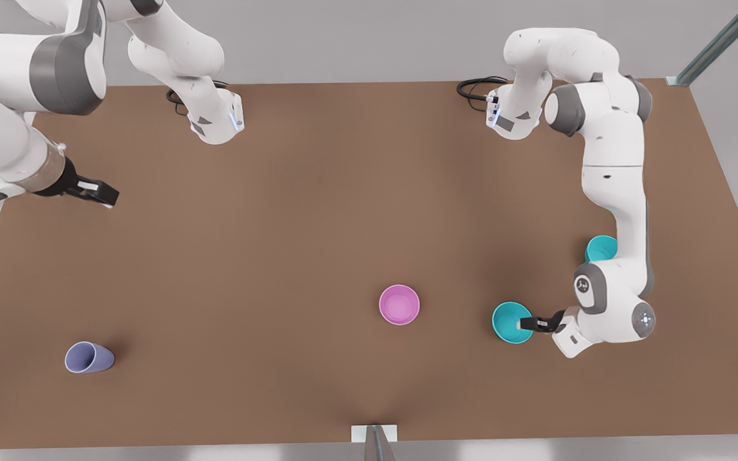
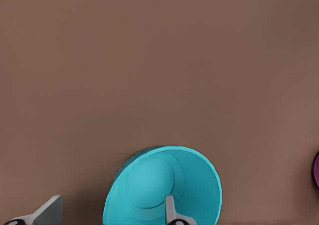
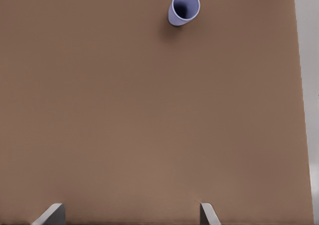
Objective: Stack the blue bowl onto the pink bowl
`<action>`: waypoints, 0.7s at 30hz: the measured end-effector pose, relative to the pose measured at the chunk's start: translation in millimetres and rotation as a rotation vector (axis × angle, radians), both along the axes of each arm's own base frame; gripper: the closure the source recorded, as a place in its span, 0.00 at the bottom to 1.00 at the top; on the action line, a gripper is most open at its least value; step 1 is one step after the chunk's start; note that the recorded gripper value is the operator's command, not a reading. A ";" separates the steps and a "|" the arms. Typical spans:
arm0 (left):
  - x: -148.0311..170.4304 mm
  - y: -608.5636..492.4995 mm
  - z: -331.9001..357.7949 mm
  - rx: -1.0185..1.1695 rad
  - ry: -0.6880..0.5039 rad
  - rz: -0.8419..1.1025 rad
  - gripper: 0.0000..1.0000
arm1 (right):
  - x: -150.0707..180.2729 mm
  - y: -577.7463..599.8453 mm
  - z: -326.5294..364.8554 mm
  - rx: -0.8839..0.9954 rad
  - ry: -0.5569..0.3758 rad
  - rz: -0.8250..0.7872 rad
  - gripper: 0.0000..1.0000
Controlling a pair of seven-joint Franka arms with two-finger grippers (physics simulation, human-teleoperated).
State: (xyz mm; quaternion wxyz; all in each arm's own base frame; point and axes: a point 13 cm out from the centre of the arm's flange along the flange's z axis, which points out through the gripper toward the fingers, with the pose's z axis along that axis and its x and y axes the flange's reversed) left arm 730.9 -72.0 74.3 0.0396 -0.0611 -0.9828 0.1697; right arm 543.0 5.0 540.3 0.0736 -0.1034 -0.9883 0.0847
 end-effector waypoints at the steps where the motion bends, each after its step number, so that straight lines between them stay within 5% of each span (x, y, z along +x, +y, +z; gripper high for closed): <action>1: 0.6 0.0 -2.8 0.000 -0.008 -0.013 0.36 | -1.4 -0.2 -0.4 0.001 0.007 0.014 0.00; 2: 1.5 0.1 -4.0 -0.001 -0.017 -0.027 0.56 | -2.3 -0.8 -1.0 0.003 0.013 0.026 0.00; 4: 3.8 0.4 -3.6 -0.002 -0.035 -0.049 0.64 | -3.6 -4.1 -1.8 0.010 0.024 0.044 0.00; 13: 3.4 -2.6 -15.1 0.000 -0.062 -0.129 0.65 | -5.2 -5.3 -4.0 0.031 0.051 0.131 0.00; 14: 2.6 -3.0 -18.0 0.001 -0.061 -0.136 0.79 | -5.3 -5.5 -4.0 0.032 0.052 0.139 0.00; 21: 11.0 -42.9 22.1 -0.002 -0.104 -0.176 0.79 | -5.2 -6.2 -5.5 0.041 0.064 0.184 0.00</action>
